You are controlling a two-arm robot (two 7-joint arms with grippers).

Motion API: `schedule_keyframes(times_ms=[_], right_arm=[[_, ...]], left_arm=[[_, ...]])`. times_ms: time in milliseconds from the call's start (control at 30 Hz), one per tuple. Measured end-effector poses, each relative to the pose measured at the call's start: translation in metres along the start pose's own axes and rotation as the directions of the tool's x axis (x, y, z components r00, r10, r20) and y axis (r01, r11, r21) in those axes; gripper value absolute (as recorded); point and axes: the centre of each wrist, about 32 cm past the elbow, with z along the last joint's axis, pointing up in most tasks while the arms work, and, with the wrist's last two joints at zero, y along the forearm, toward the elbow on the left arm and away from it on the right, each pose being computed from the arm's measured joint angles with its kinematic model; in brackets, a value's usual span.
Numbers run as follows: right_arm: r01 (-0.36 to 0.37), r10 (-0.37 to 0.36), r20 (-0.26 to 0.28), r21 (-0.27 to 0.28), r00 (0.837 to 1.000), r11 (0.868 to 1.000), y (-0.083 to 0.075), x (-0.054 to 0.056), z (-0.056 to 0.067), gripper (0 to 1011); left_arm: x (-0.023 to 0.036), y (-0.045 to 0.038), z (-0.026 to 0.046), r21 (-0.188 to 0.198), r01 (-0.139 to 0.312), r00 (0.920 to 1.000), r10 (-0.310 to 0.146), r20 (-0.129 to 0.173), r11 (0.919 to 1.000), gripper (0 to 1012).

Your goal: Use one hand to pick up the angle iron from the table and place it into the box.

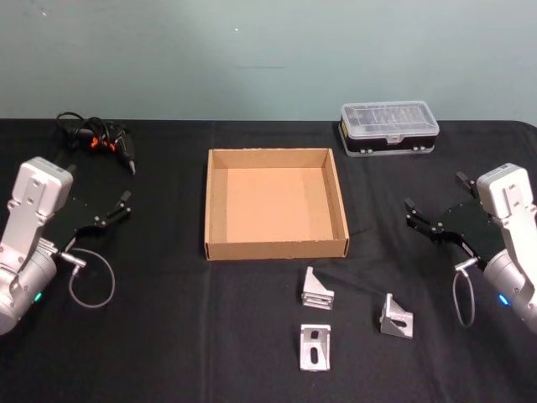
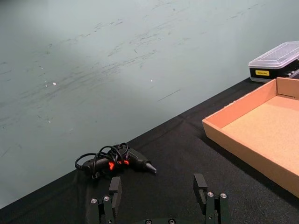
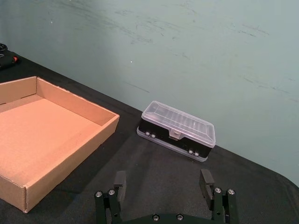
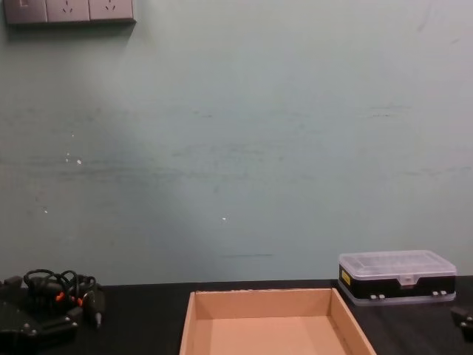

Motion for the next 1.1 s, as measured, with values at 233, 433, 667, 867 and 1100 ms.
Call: schedule_keyframes(times_ms=[233,433,667,867,1100], right_arm=[[-0.007,0.007,-0.003,0.012,1.000,1.000,0.000,-0.002,0.005,1000],[-0.041,0.041,-0.007,0.034,0.999,0.999,-0.010,-0.003,0.018,1000],[-0.138,0.139,-0.019,0.041,0.990,0.990,-0.034,0.001,0.034,1000],[-0.288,0.288,-0.034,0.009,0.957,0.958,-0.057,0.013,0.042,1000],[-0.455,0.452,-0.056,-0.052,0.890,0.889,-0.075,0.025,0.042,1000]], left_arm=[[0.0000,0.0000,0.0000,0.000,0.000,1.0000,0.000,0.000,1.0000,1011],[0.0000,0.0000,0.0000,0.000,0.000,1.0000,0.000,0.000,1.0000,1011],[0.0000,0.0000,0.0000,0.000,0.000,1.0000,0.000,0.000,1.0000,1011],[0.0000,0.0000,0.0000,0.000,0.000,1.0000,0.000,0.000,1.0000,1011],[0.0000,0.0000,0.0000,0.000,0.000,1.0000,0.000,0.000,1.0000,1011]])
